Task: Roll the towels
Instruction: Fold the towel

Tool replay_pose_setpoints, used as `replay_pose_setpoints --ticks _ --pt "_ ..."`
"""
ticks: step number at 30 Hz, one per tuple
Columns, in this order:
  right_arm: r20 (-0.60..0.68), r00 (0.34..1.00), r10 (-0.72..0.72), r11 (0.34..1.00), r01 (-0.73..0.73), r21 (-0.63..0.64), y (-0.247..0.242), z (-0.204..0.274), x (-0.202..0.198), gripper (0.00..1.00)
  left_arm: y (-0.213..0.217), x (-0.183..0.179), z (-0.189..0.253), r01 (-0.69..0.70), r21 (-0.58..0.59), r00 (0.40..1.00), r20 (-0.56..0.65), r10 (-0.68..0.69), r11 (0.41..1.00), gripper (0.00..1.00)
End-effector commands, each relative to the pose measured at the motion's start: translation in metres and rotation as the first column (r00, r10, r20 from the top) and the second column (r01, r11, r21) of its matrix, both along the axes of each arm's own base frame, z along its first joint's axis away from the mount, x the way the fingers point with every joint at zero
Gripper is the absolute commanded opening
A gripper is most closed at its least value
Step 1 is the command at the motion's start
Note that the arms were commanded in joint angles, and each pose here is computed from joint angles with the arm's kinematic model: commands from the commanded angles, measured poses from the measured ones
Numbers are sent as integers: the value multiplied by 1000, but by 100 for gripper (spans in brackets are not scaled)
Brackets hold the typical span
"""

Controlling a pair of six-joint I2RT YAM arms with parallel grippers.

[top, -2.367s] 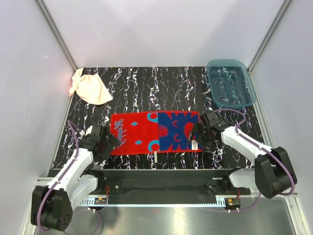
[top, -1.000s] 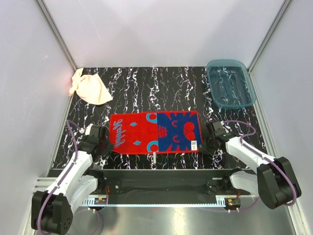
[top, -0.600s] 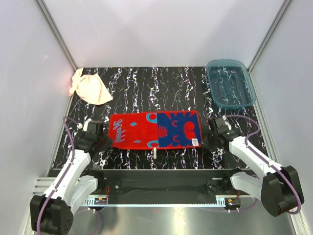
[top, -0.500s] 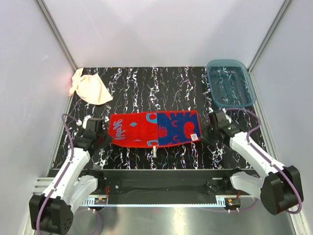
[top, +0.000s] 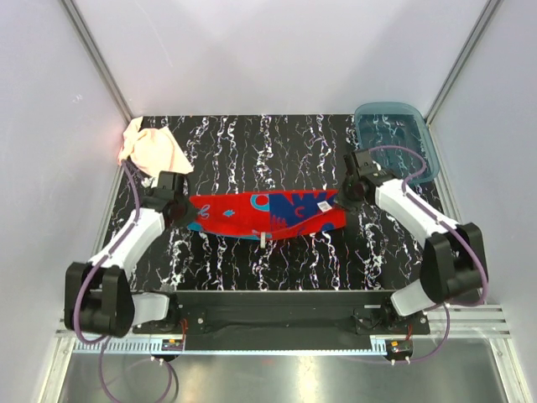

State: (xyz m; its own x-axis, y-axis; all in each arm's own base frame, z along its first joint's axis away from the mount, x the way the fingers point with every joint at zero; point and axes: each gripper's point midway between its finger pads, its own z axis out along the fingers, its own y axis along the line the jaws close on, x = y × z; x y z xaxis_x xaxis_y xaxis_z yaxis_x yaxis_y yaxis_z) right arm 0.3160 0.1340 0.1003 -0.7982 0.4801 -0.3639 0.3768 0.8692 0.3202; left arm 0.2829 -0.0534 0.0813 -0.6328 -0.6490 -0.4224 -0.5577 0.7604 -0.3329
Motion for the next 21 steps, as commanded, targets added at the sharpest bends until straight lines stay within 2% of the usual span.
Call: replay_pose_setpoints --ticks 1,12,21 --pt "77 997 -4 1000 6 -26 -10 16 35 0 -2 47 29 19 5 993 116 -20 1000 0" --pt "48 999 25 999 -24 -29 -1 -1 81 0 -6 97 7 40 19 998 38 -41 999 0" --pt "34 999 28 999 -27 -37 -6 -12 112 0 5 108 -22 2 4 998 -59 -2 1000 1"
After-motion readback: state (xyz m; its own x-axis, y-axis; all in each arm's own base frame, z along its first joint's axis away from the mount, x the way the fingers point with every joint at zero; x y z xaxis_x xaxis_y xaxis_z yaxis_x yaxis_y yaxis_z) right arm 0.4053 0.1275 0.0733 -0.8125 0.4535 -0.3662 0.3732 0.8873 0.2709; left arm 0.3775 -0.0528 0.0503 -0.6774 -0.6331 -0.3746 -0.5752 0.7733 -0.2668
